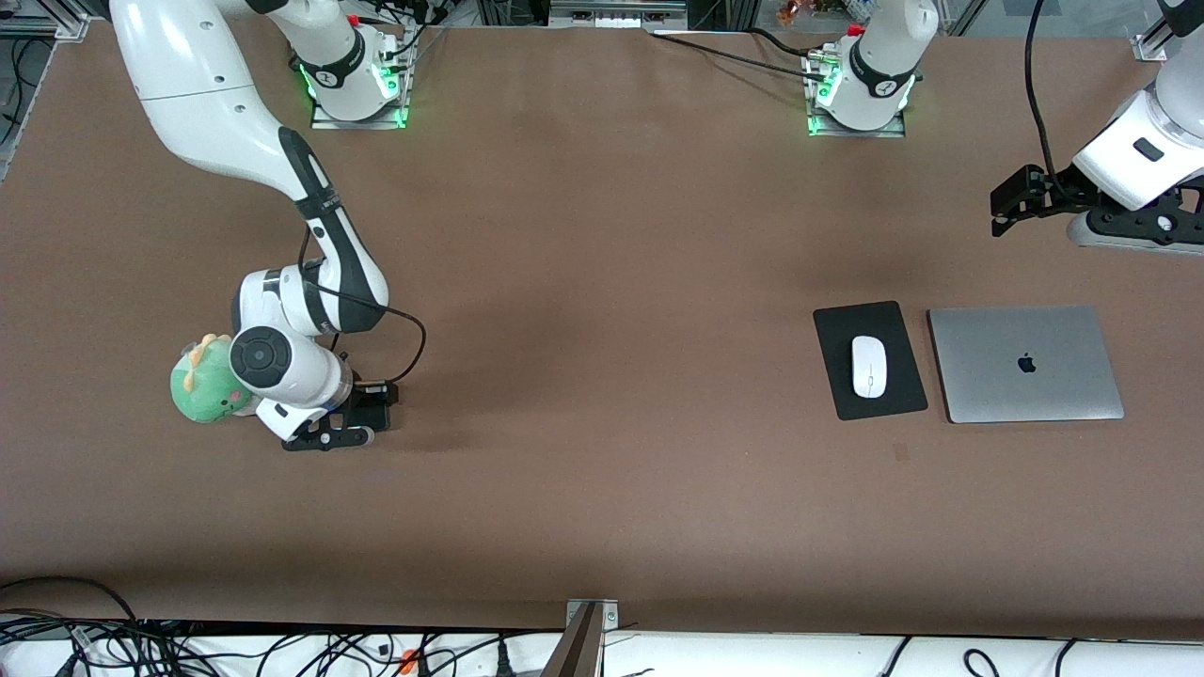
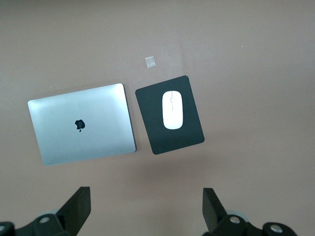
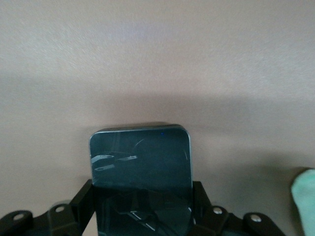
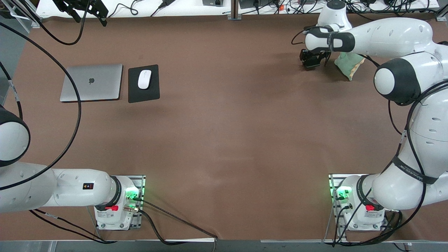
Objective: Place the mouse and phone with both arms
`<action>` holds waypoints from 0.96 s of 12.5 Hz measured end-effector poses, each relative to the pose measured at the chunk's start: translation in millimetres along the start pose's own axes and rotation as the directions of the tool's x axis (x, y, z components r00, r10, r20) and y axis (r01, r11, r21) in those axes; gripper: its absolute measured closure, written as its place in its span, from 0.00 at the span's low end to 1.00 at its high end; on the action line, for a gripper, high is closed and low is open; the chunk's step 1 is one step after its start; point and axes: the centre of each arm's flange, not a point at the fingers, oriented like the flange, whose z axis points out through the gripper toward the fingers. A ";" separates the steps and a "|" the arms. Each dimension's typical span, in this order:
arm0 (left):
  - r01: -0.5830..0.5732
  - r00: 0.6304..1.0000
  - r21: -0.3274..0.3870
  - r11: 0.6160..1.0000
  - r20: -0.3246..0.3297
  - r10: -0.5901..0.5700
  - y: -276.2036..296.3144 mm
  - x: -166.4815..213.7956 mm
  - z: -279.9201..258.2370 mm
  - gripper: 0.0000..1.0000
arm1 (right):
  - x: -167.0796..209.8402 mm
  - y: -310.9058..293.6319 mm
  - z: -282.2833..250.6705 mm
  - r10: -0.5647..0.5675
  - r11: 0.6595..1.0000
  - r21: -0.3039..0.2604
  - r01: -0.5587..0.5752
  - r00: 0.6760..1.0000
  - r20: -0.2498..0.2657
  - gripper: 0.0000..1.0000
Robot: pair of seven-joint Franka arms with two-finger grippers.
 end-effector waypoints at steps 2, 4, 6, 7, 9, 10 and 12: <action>-0.004 1.000 0.000 1.000 0.000 0.004 0.0 0.0 0.0 0.00 | -4.9 -0.7 3.4 -0.001 1.000 0.004 0.001 1.000 -0.018 0.19; -0.005 1.000 0.000 1.000 0.000 0.005 0.0 0.0 0.0 0.00 | -3.3 -4.4 -12.3 0.014 1.000 0.028 -0.014 1.000 -0.026 0.07; -0.006 1.000 0.000 1.000 0.000 0.006 0.0 0.0 -0.1 0.00 | -1.6 -7.8 -54.8 0.034 0.998 0.060 -0.033 0.999 -0.025 0.00; -0.006 1.000 0.000 1.000 0.000 0.006 0.0 0.0 -0.1 0.00 | -2.5 -8.7 -82.0 0.038 0.997 0.069 -0.036 0.999 -0.025 0.00; -0.006 1.000 0.000 1.000 0.000 0.006 0.0 0.0 -0.2 0.00 | -9.0 -11.2 -149.6 0.045 0.996 0.077 -0.044 0.999 -0.017 0.00; -0.006 1.000 0.000 1.000 0.000 0.006 0.0 0.1 -0.2 0.00 | -15.1 -12.5 -188.6 0.045 0.996 0.079 -0.045 0.999 -0.002 0.00; -0.008 1.000 0.000 1.000 0.000 0.008 -0.2 0.1 -0.1 0.00 | -34.9 -9.7 -264.2 0.036 0.996 0.078 -0.038 0.999 0.031 0.00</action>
